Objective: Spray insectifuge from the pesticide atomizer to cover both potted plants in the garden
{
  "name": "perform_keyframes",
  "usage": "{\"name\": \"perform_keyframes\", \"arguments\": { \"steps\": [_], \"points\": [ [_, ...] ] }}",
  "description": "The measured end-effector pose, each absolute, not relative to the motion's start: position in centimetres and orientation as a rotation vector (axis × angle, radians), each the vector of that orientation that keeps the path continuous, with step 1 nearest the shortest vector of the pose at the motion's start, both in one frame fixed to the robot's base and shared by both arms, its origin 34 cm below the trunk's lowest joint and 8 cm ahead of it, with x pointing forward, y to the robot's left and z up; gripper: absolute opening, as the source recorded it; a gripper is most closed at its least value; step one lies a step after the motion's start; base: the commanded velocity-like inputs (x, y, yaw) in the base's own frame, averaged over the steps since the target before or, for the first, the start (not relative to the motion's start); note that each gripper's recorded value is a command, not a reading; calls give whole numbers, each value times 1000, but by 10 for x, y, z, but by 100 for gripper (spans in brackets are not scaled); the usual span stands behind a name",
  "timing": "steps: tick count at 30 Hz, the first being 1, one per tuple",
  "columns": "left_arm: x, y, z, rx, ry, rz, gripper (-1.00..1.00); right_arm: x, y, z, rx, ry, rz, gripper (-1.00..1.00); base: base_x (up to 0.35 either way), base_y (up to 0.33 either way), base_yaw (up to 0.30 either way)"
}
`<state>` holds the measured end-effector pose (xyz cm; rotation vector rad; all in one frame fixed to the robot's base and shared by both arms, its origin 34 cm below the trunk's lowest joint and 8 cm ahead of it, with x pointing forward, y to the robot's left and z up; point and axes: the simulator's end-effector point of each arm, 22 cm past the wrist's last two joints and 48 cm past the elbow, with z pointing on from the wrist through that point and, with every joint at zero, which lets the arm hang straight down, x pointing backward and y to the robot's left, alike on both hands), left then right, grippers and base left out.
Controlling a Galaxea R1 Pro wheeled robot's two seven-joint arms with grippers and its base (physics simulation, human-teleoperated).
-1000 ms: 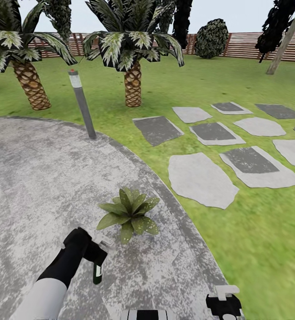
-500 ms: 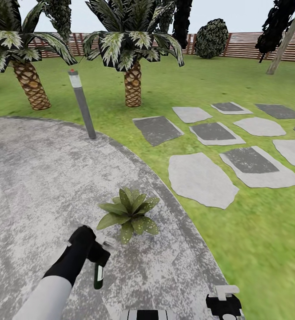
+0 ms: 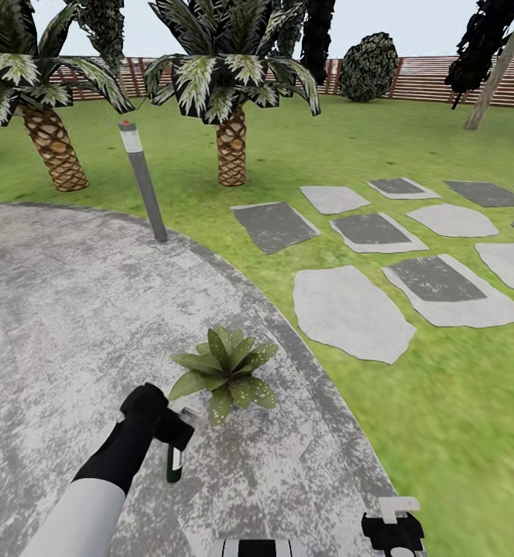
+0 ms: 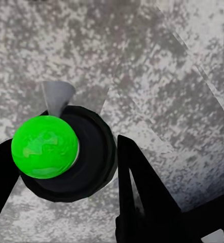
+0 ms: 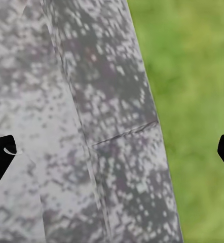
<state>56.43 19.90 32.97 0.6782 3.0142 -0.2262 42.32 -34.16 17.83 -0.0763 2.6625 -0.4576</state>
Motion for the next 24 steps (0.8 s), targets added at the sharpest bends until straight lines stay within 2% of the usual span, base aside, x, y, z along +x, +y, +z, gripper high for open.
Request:
{"name": "perform_keyframes", "arguments": {
  "steps": [6, 11, 17, 21, 24],
  "points": [
    [559, 206, 327, 676, 3024, -214, -100, 423, -342, 178, -76, 2663, -458, 100, -42, 31, 0],
    [560, 204, 327, 675, 3022, -218, -100, 423, -341, 178, -76, 2663, -456, 100, -206, 214, 0],
    [565, 204, 330, 676, 3013, -212, -100, 423, -338, 178, -74, 2664, -450, 100, 12, 293, -7],
    [566, 204, 331, 677, 3012, -210, -100, 423, -338, 178, -74, 2664, -449, 100, 66, 302, -192],
    [573, 209, 334, 681, 3003, -188, -100, 423, -338, 178, -74, 2664, -449, 100, -131, 279, -255]
  ]
}}
